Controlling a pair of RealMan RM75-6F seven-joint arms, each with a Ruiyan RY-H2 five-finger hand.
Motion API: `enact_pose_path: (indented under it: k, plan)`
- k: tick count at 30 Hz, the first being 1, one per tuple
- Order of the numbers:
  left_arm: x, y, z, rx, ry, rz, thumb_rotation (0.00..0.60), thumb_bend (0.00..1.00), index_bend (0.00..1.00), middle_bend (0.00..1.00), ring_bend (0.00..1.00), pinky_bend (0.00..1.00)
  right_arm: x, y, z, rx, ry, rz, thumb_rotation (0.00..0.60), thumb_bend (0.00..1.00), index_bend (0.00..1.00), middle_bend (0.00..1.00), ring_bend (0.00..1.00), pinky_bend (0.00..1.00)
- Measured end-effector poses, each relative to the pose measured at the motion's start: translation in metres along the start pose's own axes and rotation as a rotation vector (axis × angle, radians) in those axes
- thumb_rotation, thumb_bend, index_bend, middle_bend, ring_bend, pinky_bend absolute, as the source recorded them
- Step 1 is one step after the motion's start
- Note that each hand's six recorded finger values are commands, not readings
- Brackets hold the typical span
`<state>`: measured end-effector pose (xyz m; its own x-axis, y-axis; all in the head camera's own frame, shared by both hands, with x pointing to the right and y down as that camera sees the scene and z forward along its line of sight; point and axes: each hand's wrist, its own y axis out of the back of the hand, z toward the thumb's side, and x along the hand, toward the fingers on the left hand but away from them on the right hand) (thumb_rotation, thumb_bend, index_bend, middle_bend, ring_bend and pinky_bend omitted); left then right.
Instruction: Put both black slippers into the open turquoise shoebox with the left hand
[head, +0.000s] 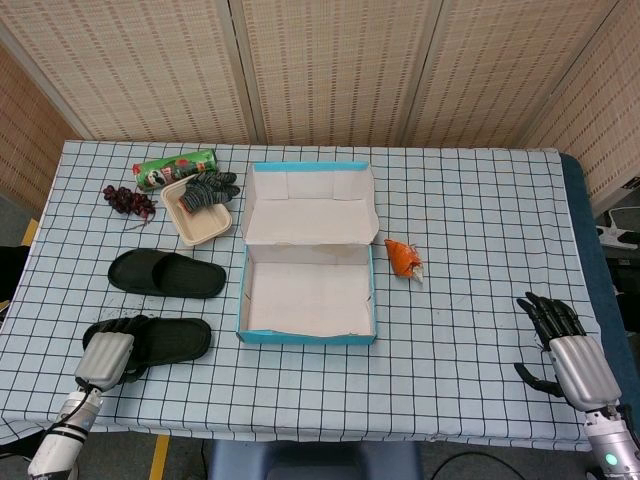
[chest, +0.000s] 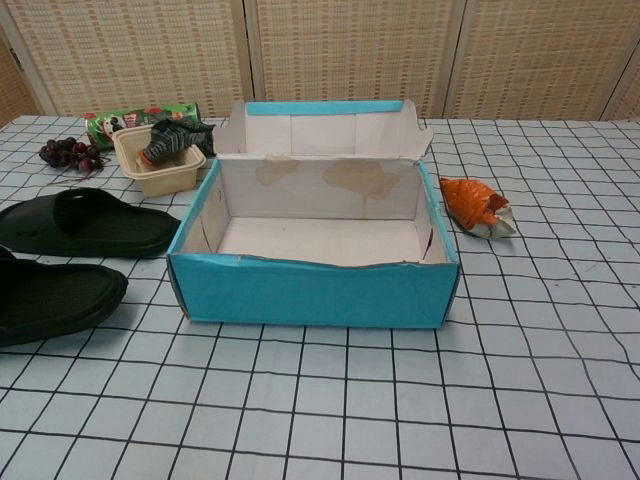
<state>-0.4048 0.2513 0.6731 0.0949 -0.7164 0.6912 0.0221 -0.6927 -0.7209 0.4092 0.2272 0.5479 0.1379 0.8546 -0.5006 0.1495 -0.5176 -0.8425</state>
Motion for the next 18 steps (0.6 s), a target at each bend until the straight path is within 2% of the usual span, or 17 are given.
enact_pose_path:
  k: [6,12,18]
  plan:
    - [-0.004,0.017,-0.002,0.008,-0.001,0.075,0.600,0.47,0.66,0.73,0.62,0.39,0.000,-0.001,0.000,0.002,0.000,0.003,0.600,0.17,0.00,0.00,0.00,0.00]
    - [-0.007,0.051,0.001,-0.012,-0.004,0.181,0.600,0.47,0.66,0.73,0.62,0.41,0.000,-0.001,0.001,0.004,0.001,0.001,0.600,0.17,0.00,0.00,0.00,0.00]
    - [-0.001,0.089,0.024,-0.064,-0.051,0.261,0.600,0.47,0.66,0.73,0.62,0.43,0.000,-0.001,0.000,-0.001,-0.005,0.001,0.600,0.17,0.00,0.00,0.00,0.00]
